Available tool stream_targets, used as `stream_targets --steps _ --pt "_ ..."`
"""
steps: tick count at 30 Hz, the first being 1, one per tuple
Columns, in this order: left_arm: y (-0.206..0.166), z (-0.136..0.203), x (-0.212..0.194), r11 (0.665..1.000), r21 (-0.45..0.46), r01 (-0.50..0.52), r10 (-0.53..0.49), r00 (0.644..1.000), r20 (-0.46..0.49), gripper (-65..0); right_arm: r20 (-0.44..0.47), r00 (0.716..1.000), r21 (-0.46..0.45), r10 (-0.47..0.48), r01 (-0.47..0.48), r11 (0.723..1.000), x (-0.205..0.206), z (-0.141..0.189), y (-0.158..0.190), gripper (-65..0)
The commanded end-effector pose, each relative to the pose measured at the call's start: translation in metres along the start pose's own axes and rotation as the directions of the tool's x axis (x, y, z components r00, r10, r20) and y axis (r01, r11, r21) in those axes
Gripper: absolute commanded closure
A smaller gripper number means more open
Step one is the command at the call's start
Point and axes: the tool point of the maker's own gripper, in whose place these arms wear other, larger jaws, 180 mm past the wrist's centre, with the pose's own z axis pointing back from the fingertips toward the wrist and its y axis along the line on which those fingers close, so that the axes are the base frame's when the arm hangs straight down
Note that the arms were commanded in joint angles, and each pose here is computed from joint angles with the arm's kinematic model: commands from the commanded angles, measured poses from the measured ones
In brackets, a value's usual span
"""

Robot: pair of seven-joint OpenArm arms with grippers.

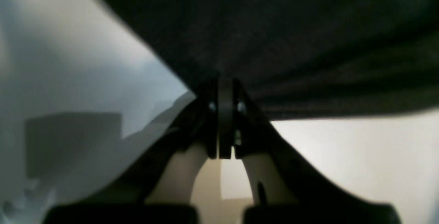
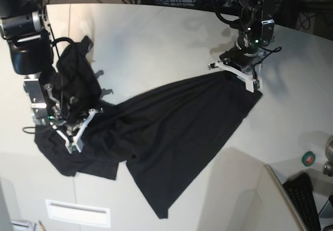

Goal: Layout the t-shirt on the table in an organized manner, then fold the t-shirt properly
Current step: 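Grasp a shirt edge with the left gripper and pull it away from the right gripper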

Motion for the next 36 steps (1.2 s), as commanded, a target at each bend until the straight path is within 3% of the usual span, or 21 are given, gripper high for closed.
stream_targets --steps 1,6,8,10,13,16,20,26,29,36 --pt "-0.001 0.005 0.025 1.0 -0.001 0.012 -0.012 0.997 0.074 0.0 -0.004 1.0 -0.042 0.01 -0.01 0.999 0.005 0.006 -0.015 0.0" --pt "-0.019 0.029 0.064 0.998 -0.044 0.051 -0.042 0.98 0.193 0.0 0.136 0.984 -0.073 0.116 -0.107 0.992 0.03 0.044 -0.016 0.0" --pt "-0.025 0.034 0.077 0.997 -0.054 0.06 -0.046 0.973 0.228 0.0 0.146 0.976 -0.082 0.161 -0.15 0.985 0.028 0.062 -0.009 0.0" --pt "-0.027 0.032 0.098 0.996 -0.055 0.076 -0.059 0.962 0.266 0.0 0.135 0.981 -0.13 0.138 -0.12 0.984 0.019 0.08 -0.016 0.0" --pt "-0.017 0.01 0.101 0.997 -0.033 0.068 -0.059 0.97 0.236 0.0 0.133 0.989 -0.188 0.058 -0.033 0.982 -0.002 0.096 -0.034 0.0" --pt "0.004 -0.008 0.085 0.992 0.049 0.113 -0.12 0.978 0.172 0.0 0.07 0.997 -0.241 -0.015 0.031 0.97 -0.03 0.09 -0.071 0.0" --pt "0.021 -0.015 0.065 0.969 0.124 0.211 -0.225 0.969 0.105 0.0 0.076 0.996 -0.303 -0.056 0.076 0.95 -0.046 0.077 -0.117 0.0" --pt "0.039 -0.009 0.056 0.966 0.159 0.203 -0.218 0.972 0.084 0.0 0.076 0.984 -0.37 -0.161 0.177 0.912 -0.046 0.063 -0.173 0.0" --pt "0.059 0.0 0.053 0.966 0.202 0.162 -0.183 0.979 0.088 0.0 0.119 0.989 -0.376 -0.09 0.129 0.918 -0.021 0.057 -0.177 0.0" --pt "0.024 0.031 0.078 0.978 0.156 0.136 -0.168 0.962 0.216 0.0 0.15 0.989 -0.387 0.016 0.043 0.921 0.022 0.061 -0.179 0.0"
